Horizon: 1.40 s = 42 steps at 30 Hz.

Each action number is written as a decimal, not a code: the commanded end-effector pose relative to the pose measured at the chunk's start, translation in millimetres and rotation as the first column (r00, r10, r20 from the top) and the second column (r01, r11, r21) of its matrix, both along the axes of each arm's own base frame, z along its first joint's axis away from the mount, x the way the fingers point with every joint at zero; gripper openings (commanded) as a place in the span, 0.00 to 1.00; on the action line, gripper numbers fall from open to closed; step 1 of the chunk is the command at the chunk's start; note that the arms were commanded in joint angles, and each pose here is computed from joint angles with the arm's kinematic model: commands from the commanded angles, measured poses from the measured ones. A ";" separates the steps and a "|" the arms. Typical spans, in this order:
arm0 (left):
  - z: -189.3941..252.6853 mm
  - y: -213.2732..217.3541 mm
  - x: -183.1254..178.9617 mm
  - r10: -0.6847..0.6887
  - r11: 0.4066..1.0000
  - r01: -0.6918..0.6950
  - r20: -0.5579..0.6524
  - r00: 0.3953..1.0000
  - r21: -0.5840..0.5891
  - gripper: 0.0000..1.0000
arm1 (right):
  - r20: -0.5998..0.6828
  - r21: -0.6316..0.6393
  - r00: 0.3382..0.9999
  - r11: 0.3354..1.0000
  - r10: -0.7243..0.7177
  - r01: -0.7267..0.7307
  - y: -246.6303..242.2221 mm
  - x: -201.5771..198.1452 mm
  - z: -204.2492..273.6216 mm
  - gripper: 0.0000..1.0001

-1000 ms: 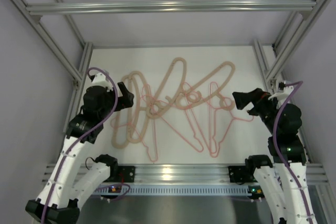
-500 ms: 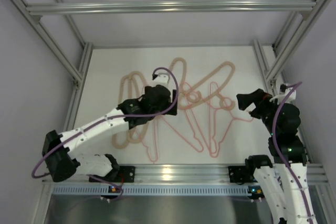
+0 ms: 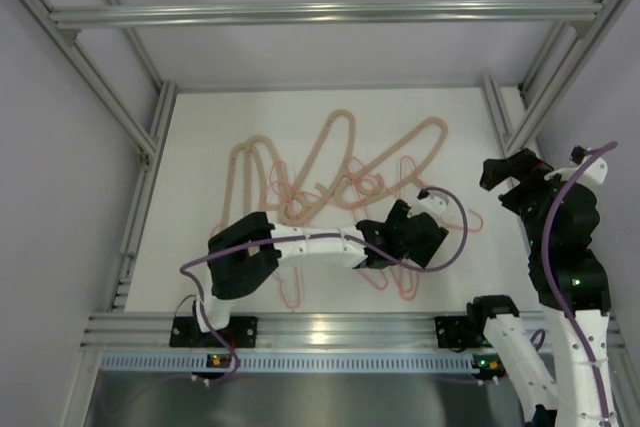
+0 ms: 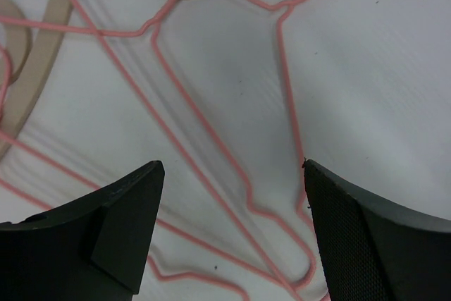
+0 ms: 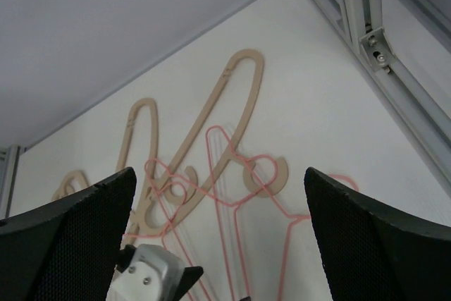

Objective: Organize the hangers

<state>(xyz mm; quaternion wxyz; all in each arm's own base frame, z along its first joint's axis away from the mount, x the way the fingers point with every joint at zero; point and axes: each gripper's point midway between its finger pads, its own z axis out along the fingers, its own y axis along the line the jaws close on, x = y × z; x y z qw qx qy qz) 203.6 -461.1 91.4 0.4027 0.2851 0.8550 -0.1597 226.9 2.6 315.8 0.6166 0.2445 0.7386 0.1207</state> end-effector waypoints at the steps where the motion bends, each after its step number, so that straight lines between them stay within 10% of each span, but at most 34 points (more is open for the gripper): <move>1: 32.0 -53.9 4.4 -0.079 0.988 0.090 0.090 0.993 -0.123 0.84 | -0.006 -0.014 0.998 0.998 -0.069 0.069 -13.4 -4.7 11.0 1.00; 10: 5.1 -109.6 22.4 -0.107 0.988 0.120 0.130 0.986 -0.098 0.81 | 0.029 -0.025 0.996 0.996 -0.082 0.082 -16.8 -14.0 31.1 1.00; 42: -81.5 -95.9 37.9 -0.042 0.999 0.042 0.012 0.999 -0.031 0.47 | 0.044 -0.031 0.997 0.998 -0.058 0.060 -13.9 -27.3 34.8 1.00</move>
